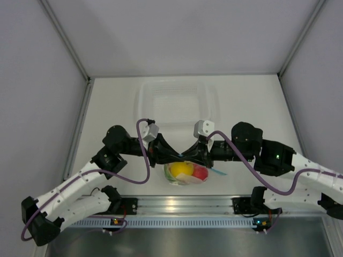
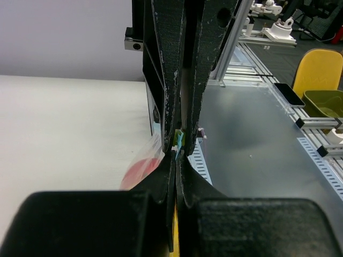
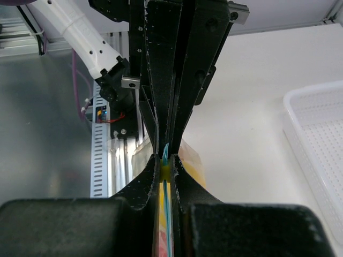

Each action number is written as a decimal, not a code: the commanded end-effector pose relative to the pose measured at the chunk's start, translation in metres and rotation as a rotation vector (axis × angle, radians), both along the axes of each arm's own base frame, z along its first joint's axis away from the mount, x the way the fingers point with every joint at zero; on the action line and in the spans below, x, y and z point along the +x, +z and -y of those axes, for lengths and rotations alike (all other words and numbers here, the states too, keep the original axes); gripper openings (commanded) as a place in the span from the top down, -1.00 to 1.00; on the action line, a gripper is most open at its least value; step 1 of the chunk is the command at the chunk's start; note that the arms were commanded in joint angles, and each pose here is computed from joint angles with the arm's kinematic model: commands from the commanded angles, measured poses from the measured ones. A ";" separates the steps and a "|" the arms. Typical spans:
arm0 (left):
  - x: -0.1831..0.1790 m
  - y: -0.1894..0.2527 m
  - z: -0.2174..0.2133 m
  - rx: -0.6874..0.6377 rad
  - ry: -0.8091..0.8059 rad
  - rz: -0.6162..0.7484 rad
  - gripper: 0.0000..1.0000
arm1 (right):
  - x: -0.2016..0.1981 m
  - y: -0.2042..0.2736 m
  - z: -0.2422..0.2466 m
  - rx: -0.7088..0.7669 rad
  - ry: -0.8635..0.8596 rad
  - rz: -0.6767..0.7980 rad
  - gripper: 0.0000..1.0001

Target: Open the zip-top bag and remove the fake food

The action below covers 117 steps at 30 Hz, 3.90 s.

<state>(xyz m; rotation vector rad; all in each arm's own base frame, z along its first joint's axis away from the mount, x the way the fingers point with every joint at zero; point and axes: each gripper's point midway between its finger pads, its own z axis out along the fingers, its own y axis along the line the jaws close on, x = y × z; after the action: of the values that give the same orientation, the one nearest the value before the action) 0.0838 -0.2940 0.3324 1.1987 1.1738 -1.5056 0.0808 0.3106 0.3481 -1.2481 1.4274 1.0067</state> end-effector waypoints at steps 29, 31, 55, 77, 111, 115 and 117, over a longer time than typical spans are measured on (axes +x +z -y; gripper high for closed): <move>0.137 0.038 -0.066 -0.224 0.966 -0.118 1.00 | 0.004 -0.031 0.107 -0.012 -0.280 -0.048 1.00; 0.138 0.036 -0.066 -0.223 0.969 -0.124 1.00 | 0.003 -0.035 0.114 -0.020 -0.298 -0.060 1.00; 0.005 0.037 -0.012 -0.204 0.116 0.101 1.00 | 0.023 -0.028 0.115 0.054 -0.437 -0.101 0.17; -0.015 0.026 -0.006 -0.140 -0.064 0.140 1.00 | 0.002 -0.052 0.073 0.029 -0.236 -0.133 0.19; 0.050 -0.126 0.041 0.187 0.052 -0.170 1.00 | 0.061 -0.135 0.103 -0.115 -0.690 -0.194 0.21; 0.042 -0.127 0.042 0.199 -0.007 -0.195 1.00 | 0.054 -0.136 0.098 -0.117 -0.642 -0.204 0.20; 0.039 -0.125 0.041 0.196 -0.023 -0.193 1.00 | 0.052 -0.140 0.094 -0.130 -0.622 -0.212 0.20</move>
<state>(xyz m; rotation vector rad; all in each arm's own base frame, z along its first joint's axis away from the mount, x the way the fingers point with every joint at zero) 0.1307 -0.3310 0.1761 1.1441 1.6284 -1.5292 0.1349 0.2127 0.2052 -0.7139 1.9107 0.5973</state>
